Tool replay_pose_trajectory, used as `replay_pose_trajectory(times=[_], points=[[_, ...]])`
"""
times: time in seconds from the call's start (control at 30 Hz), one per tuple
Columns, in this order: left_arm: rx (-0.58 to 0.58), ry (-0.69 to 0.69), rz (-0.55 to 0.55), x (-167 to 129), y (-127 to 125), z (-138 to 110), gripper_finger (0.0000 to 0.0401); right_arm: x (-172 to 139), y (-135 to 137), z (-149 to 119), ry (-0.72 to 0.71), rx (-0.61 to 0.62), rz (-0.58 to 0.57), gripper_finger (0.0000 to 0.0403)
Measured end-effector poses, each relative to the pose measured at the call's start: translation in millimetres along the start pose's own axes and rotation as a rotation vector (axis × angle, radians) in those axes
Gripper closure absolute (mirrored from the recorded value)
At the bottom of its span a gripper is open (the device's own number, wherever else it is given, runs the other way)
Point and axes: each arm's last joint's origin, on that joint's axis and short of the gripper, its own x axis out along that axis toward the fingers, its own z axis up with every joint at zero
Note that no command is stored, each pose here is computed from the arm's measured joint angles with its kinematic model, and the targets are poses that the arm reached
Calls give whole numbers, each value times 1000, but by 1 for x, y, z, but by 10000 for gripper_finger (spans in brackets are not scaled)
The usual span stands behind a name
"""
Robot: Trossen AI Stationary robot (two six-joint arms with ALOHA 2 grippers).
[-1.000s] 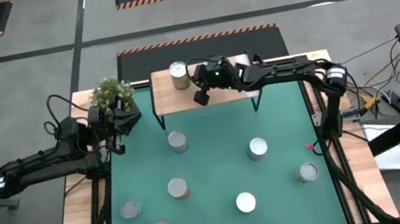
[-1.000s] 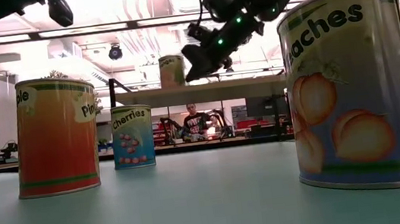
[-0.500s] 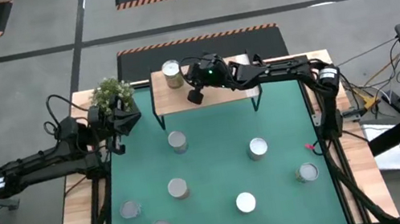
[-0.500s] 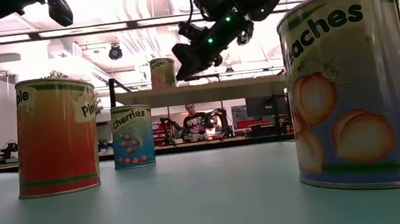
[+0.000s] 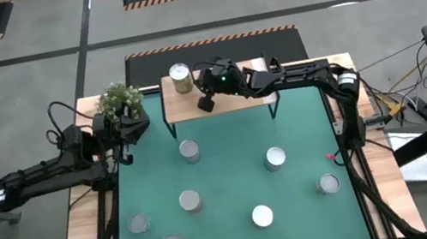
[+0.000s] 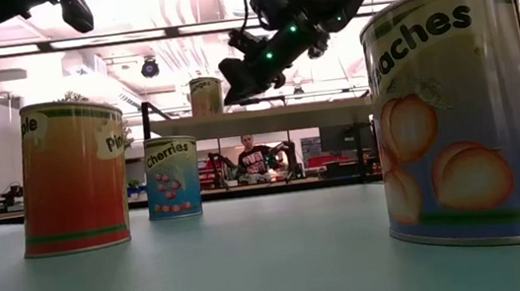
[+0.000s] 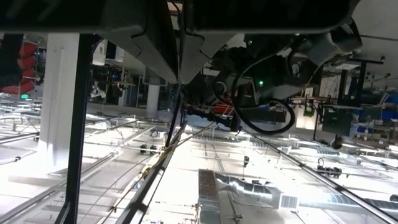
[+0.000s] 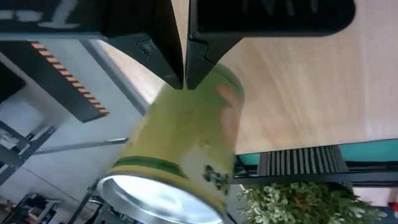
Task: Pick and place cans onto a shelf
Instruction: Put the big canned oranges on the shelf
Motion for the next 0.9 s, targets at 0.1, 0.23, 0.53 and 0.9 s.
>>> replay_pose_trajectory(times=[0.1, 0.23, 0.53, 0.9], points=[[1, -3, 0, 0, 0, 0, 401, 2, 0, 3, -55, 4, -10, 394], [3, -13, -2, 0, 0, 1, 401, 7, -2, 7, -142, 9, -27, 394], [3, -11, -10, 0, -1, 1, 401, 9, 0, -3, -48, -7, -45, 394], [7, -29, -17, 0, -1, 3, 401, 8, -14, 8, -172, 69, -79, 394]])
